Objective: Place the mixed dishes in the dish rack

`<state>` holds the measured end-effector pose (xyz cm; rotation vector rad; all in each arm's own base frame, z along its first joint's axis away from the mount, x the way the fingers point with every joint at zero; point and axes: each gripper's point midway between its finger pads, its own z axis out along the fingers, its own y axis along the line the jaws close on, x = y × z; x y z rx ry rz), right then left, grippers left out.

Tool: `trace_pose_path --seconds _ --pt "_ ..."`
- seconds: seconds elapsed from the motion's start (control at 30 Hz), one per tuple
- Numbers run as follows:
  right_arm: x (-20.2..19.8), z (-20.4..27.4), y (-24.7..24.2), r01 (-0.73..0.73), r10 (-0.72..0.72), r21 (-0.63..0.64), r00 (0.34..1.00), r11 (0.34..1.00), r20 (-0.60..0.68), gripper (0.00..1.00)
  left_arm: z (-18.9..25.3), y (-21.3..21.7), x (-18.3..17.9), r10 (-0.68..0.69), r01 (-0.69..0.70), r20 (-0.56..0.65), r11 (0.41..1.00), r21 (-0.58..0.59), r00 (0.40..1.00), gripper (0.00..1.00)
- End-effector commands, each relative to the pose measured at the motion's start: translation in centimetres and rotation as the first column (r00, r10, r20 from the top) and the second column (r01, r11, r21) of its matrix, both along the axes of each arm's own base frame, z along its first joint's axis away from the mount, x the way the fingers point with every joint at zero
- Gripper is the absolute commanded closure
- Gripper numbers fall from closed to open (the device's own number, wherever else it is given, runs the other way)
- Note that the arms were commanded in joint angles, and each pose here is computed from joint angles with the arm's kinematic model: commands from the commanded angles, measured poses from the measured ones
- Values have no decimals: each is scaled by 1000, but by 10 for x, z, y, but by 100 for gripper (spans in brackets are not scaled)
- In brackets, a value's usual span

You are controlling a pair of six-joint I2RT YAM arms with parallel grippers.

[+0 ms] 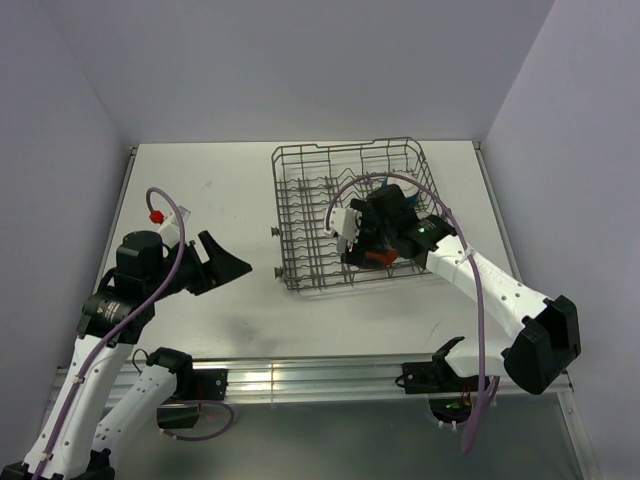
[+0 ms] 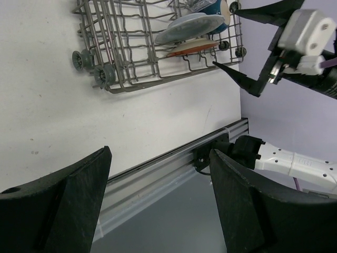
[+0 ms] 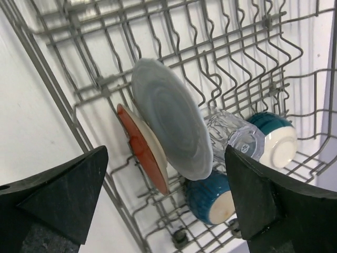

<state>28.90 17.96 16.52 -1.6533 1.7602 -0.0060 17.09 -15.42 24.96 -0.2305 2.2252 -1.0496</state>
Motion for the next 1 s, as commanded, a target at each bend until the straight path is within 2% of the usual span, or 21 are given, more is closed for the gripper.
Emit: trace_pose_path --seconds 0.0,0.13,0.23,0.3,0.33,0.37,0.4,0.47,0.53,0.6,0.7,0.87,0.97 --pt "7 60 18 64 -80 199 994 978 74 0 12 -3 4 -5 6 45 1000 -23 999 19" --pt "7 87 25 159 -185 349 982 923 41 0 18 0 6 7 -7 50 1000 -12 999 19" --pt "6 113 28 283 -303 491 952 824 -41 0 24 0 9 12 -12 55 1000 -4 998 19" --pt "8 131 24 420 -427 587 894 692 -137 0 26 0 13 17 -17 51 1000 -2 999 19" --pt "8 134 22 464 -462 610 870 642 -175 0 30 -1 14 21 -20 52 1000 -8 998 19" --pt "6 135 24 539 -495 639 826 549 -270 0 31 -2 16 19 -18 51 1000 -14 999 19" --pt "6 131 18 590 -535 640 785 493 -311 0 33 -4 17 18 -17 49 1000 -22 999 19" --pt "-1 122 20 650 -537 633 741 422 -404 0 38 -9 20 10 -7 49 998 -55 999 19" --pt "-12 113 21 656 -510 647 738 389 -442 0 41 -15 18 -7 11 37 995 -99 999 19" --pt "-27 101 16 682 -489 662 712 312 -503 0 48 -20 21 -18 26 56 990 -141 998 19" --pt "-44 113 9 642 -429 744 734 185 -527 0 54 -29 20 -37 47 48 974 -222 998 19" --pt "-68 120 -6 623 -343 782 732 -13 -589 0 64 -38 15 -67 84 64 942 -324 996 18" --pt "-80 112 -15 639 -312 764 711 -87 -630 0 61 -41 15 -71 86 53 925 -370 996 18"
